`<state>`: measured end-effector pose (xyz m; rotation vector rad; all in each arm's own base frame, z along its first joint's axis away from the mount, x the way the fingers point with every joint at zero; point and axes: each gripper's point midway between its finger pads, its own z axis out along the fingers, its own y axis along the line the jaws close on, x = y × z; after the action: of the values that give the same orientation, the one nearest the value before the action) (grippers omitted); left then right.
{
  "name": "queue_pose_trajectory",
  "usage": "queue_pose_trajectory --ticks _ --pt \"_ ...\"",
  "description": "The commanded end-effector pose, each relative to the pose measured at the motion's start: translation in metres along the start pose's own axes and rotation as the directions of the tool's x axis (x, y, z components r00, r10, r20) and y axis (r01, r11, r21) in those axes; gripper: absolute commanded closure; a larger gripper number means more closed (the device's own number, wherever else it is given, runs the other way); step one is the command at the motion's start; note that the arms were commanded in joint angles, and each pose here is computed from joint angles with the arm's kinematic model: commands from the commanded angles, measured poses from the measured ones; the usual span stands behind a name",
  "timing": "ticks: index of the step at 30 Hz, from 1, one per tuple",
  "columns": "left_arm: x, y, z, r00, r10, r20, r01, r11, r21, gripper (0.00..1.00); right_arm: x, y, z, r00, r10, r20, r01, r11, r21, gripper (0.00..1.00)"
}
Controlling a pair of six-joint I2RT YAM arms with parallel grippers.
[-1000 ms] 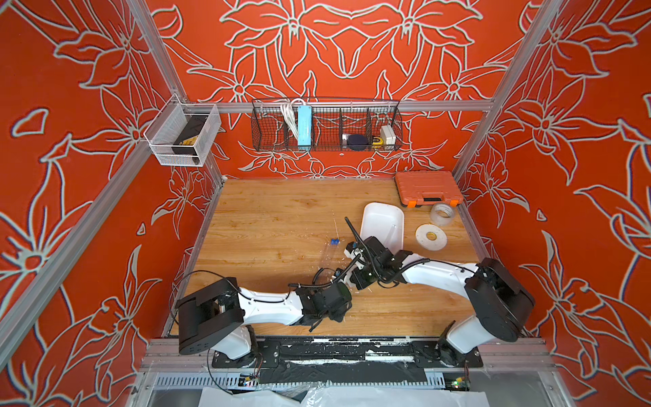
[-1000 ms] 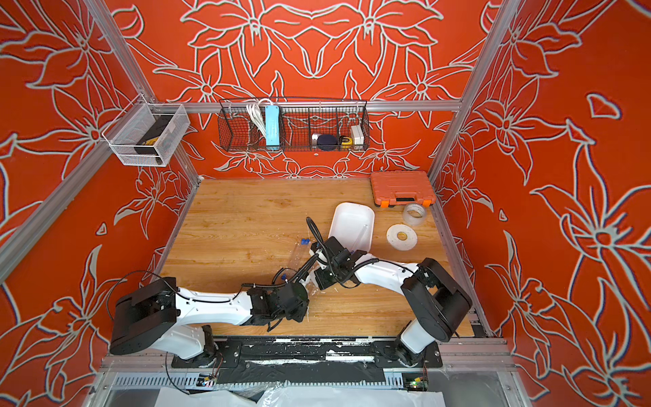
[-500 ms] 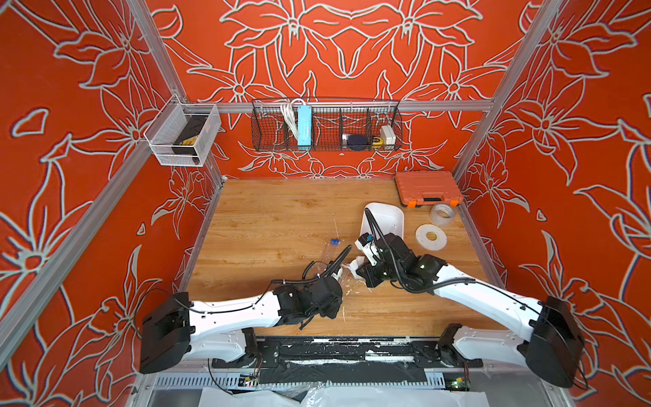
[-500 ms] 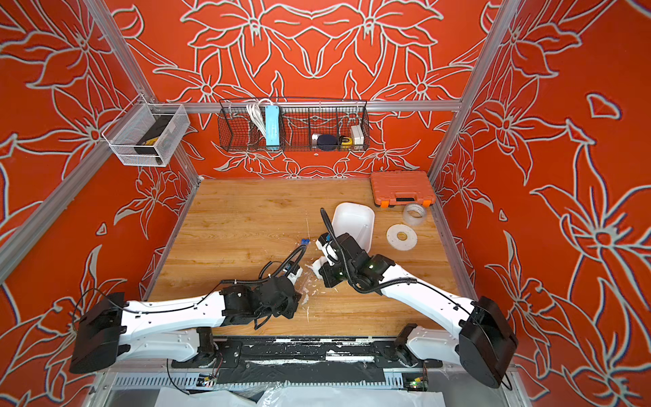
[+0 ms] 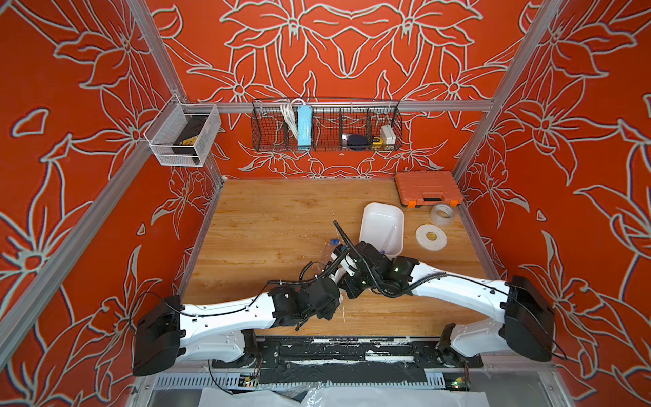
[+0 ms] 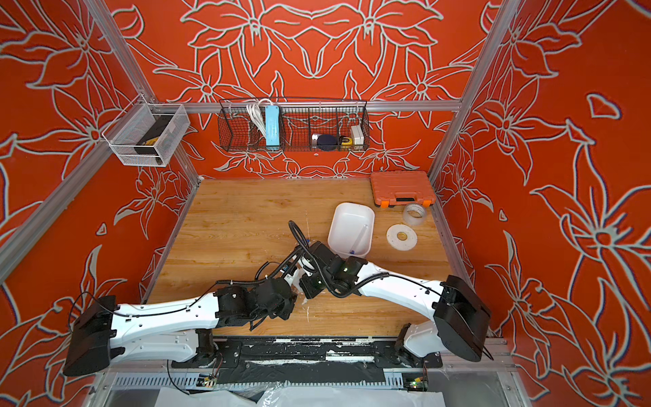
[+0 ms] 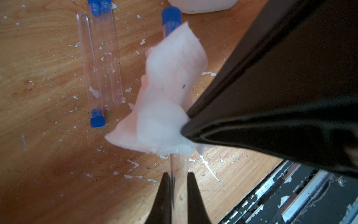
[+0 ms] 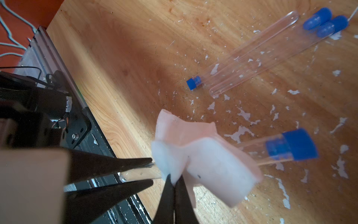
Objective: Wipe the exteriors of test tubes
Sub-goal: Wipe the dirt from the test tube.
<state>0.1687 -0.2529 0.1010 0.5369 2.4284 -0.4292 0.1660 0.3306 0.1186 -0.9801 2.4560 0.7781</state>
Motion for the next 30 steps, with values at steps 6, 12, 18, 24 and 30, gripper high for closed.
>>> queue_pose_trajectory --ticks 6,12,18,24,30 --pt "-0.009 0.002 -0.013 0.999 0.007 0.037 -0.006 1.0 -0.011 0.95 -0.018 -0.022 -0.007 1.0 -0.015 0.027 0.012 0.995 0.098 1.0" --pt "-0.008 0.004 -0.016 0.999 0.003 0.037 -0.002 1.0 -0.013 0.96 -0.035 -0.047 -0.014 0.998 0.01 0.055 -0.015 0.995 0.101 1.0" --pt "-0.007 0.009 -0.017 0.999 -0.006 0.049 0.007 1.0 -0.025 0.95 -0.037 -0.052 -0.014 0.999 0.015 0.042 -0.019 0.995 0.097 1.0" --pt "-0.008 0.009 -0.013 0.999 -0.01 0.052 0.012 0.999 -0.036 0.96 -0.022 -0.034 -0.007 1.0 0.004 0.024 -0.006 0.997 0.08 1.0" --pt "-0.014 0.008 -0.013 0.997 -0.011 0.072 0.014 0.999 -0.042 0.96 -0.007 -0.005 0.004 1.0 -0.01 0.006 0.01 0.999 0.041 1.0"
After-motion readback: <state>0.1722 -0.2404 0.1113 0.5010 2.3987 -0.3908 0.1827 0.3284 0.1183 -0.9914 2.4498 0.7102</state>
